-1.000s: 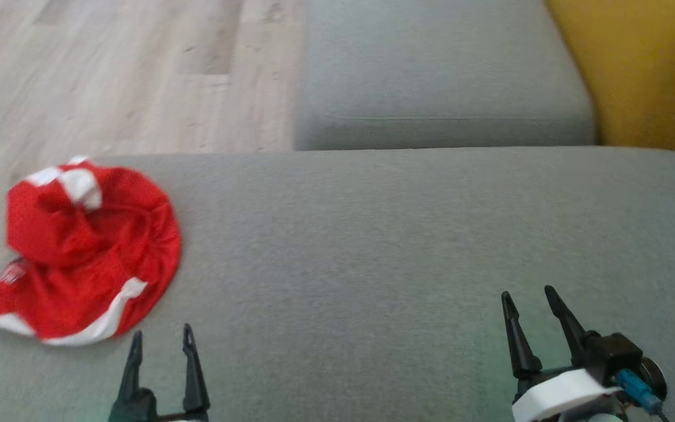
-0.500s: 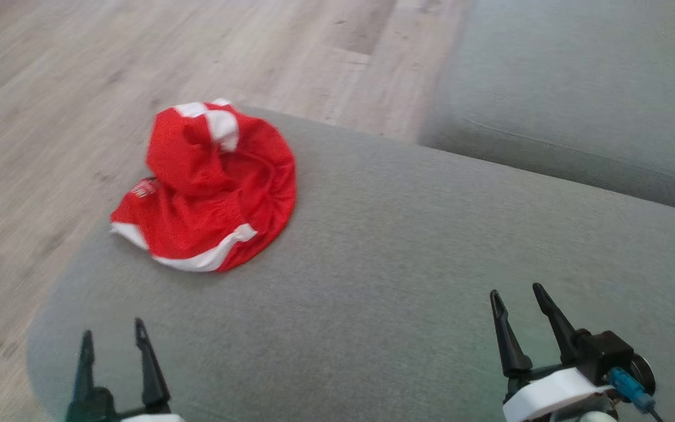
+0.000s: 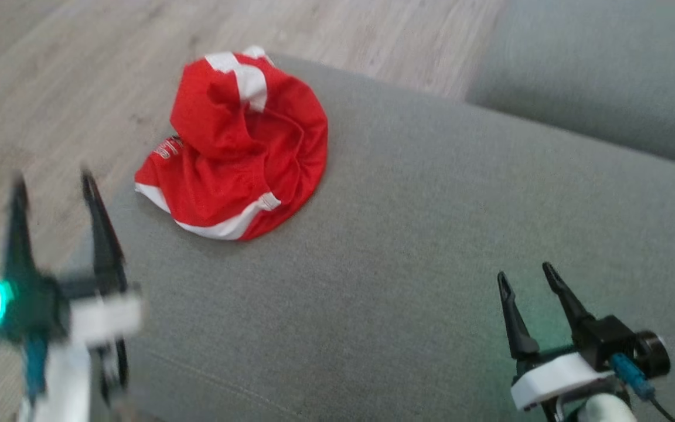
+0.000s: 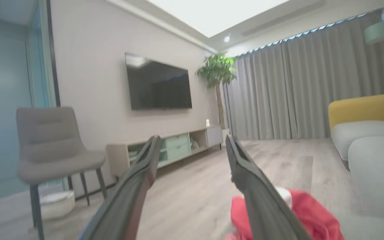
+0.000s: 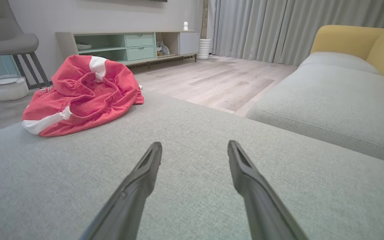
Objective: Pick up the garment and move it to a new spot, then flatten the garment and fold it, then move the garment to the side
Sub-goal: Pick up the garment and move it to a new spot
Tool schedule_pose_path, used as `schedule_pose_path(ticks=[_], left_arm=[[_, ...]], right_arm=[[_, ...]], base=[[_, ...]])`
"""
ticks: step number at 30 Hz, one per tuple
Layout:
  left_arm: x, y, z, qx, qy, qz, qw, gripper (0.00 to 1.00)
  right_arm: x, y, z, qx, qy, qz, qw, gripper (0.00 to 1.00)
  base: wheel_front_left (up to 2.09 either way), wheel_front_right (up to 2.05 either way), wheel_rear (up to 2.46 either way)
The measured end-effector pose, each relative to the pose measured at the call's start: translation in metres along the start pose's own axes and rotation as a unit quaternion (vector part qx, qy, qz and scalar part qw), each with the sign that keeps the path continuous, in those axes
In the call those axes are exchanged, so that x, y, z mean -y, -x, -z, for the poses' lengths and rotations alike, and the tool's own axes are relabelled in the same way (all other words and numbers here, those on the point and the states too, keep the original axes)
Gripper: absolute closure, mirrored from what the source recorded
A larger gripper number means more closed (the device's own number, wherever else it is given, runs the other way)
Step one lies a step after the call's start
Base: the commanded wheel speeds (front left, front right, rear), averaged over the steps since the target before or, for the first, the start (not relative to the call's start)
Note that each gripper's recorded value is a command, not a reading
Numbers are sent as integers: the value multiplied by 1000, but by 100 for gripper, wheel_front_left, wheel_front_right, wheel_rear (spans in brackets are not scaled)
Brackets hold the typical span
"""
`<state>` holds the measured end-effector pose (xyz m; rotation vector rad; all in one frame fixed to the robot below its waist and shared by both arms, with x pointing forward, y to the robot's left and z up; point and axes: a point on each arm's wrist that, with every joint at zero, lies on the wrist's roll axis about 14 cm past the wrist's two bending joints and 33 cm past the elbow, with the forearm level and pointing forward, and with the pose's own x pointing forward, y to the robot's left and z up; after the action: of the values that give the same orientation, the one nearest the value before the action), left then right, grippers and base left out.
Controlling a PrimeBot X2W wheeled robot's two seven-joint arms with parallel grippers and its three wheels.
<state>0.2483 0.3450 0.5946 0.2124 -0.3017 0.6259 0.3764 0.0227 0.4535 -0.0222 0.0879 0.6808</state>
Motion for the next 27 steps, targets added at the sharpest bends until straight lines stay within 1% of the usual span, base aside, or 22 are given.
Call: schedule_pose_path(ticks=[3, 5, 6, 7, 9, 11, 12, 13, 14, 17, 18, 20, 23, 24, 25, 26, 27], left_arm=[[15, -57, -23, 48, -24, 27, 998, 0], [31, -89, -26, 54, -30, 51, 997, 0], [42, -103, -19, 42, -34, 70, 996, 0], [52, -115, -7, 20, -35, 87, 995, 0], [72, -136, 23, -49, -37, 116, 991, 0], [89, -151, 53, -121, -49, 140, 981, 0], [97, -159, 66, -151, -63, 152, 975, 0], [103, -166, 75, -171, -75, 159, 969, 0], [103, -166, 75, -171, -75, 159, 969, 0], [116, -187, 99, -219, -93, 167, 957, 0], [121, -190, 109, -236, -98, 172, 951, 0], [136, -185, 136, -278, -116, 200, 932, 0], [146, -166, 179, -337, -138, 223, 904, 0], [145, -157, 194, -362, -144, 225, 893, 0], [141, -143, 218, -396, -164, 228, 874, 0], [138, -140, 226, -402, -176, 228, 869, 0], [135, -140, 232, -404, -187, 223, 867, 0]], right_arm=[[7, -13, 5, -2, 14, -1, 1000, 0], [12, -23, 4, 3, 22, -1, 1000, 0], [16, -28, 3, 7, 25, -1, 1000, 0], [21, -32, 3, 10, 29, 1, 1000, 0], [35, -38, 7, 11, 39, 6, 999, 0], [52, -43, 11, 10, 48, 15, 999, 0], [60, -46, 14, 10, 50, 21, 998, 0], [68, -48, 17, 10, 52, 25, 998, 0], [68, -48, 17, 10, 52, 25, 998, 0], [87, -53, 28, 5, 54, 37, 998, 0], [94, -54, 32, 2, 53, 44, 998, 0], [106, -53, 43, -6, 51, 56, 997, 0], [120, -52, 57, -16, 48, 70, 996, 0], [122, -52, 60, -17, 47, 71, 996, 0], [126, -53, 64, -14, 45, 73, 996, 0], [127, -54, 65, -13, 44, 74, 996, 0], [128, -55, 66, -11, 43, 75, 996, 0]], base=[[0, 0, 0], [0, 0, 0], [0, 0, 0], [0, 0, 0], [0, 0, 0], [0, 0, 0], [0, 0, 0], [0, 0, 0], [0, 0, 0], [0, 0, 0], [0, 0, 0], [0, 0, 0], [0, 0, 0], [0, 0, 0], [0, 0, 0], [0, 0, 0], [0, 0, 0]])
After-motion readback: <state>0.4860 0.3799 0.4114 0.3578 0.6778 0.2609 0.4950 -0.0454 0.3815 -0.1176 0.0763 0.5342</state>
